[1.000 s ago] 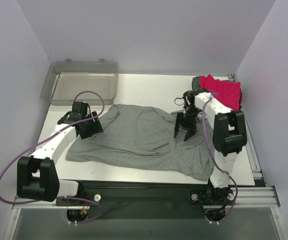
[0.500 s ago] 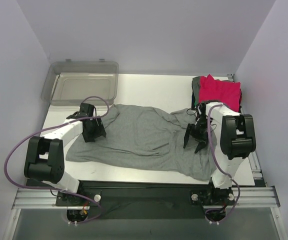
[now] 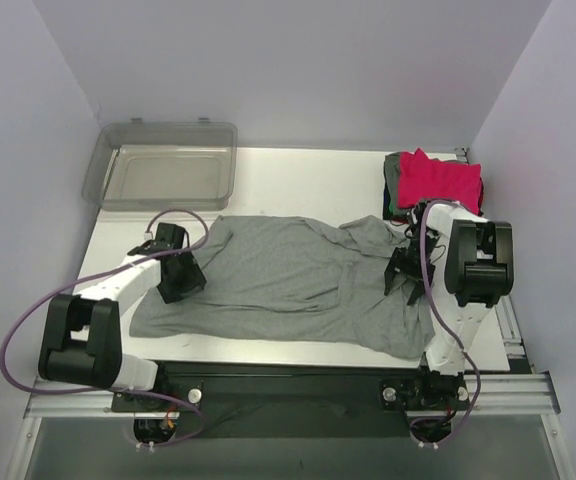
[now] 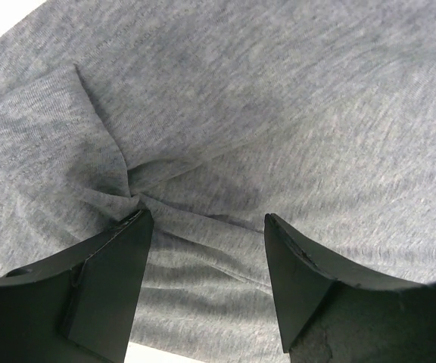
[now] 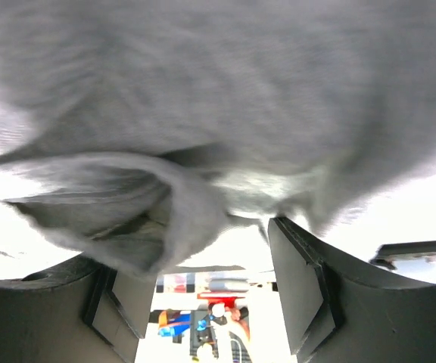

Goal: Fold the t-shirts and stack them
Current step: Grap the side of the flattened tshirt furthest away from the robot with both arms

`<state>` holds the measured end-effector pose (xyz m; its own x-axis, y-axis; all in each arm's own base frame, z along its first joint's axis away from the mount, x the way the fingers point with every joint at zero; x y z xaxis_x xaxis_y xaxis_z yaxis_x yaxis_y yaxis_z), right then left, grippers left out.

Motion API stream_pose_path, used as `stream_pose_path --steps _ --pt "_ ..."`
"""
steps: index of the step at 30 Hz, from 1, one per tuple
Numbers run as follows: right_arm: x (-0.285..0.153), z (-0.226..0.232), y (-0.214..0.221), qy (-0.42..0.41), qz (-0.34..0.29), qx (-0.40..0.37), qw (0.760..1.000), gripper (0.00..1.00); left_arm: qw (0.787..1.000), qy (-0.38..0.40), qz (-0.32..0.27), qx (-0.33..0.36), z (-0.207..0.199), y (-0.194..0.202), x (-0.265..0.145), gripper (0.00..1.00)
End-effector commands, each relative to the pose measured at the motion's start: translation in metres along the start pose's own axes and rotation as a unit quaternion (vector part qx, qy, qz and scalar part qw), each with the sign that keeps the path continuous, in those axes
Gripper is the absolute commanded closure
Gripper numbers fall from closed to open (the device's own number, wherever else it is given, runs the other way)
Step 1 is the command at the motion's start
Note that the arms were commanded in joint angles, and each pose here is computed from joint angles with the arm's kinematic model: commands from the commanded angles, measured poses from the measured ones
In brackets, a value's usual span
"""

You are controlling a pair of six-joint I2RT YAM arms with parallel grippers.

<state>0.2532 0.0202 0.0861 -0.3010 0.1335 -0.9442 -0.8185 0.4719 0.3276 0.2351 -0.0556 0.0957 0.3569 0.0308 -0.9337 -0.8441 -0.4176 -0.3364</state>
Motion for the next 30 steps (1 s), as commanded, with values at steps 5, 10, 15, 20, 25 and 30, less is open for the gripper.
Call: stream_pose_path --steps 5,10,15,20,25,30 --pt "-0.008 -0.015 0.002 0.063 0.019 -0.018 0.998 0.42 0.996 -0.055 0.038 -0.061 0.024 0.034 -0.013 0.28" --pt "-0.004 -0.02 0.003 0.081 0.028 -0.024 0.996 0.42 0.993 -0.063 0.046 -0.09 0.033 0.053 -0.019 0.28" --pt "-0.006 -0.022 0.003 0.08 0.022 -0.037 0.996 0.42 0.995 -0.026 0.012 -0.096 0.03 0.051 -0.032 0.28" --pt "-0.017 -0.015 0.001 0.053 0.006 -0.041 0.998 0.42 0.994 0.04 -0.08 -0.064 0.008 0.008 -0.062 0.28" --pt "-0.025 -0.01 0.0 0.031 -0.002 -0.037 0.999 0.42 0.987 0.072 -0.141 -0.013 -0.017 -0.038 -0.07 0.29" --pt "-0.027 -0.006 -0.002 0.023 -0.005 -0.033 0.999 0.43 0.986 0.074 -0.148 0.035 -0.044 -0.078 -0.059 0.32"
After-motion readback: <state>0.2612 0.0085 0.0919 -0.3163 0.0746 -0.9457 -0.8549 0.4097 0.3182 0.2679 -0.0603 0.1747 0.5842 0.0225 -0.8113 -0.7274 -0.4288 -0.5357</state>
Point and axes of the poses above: each gripper's point midway between its finger pads, its own x axis out along the fingers, its own z axis along the line the jaws close on, y = z × x, the point moved 8 cm from there along -x, back along the fingers, and after that the axes turned 4 degrees about x, right-handed, at the moved point
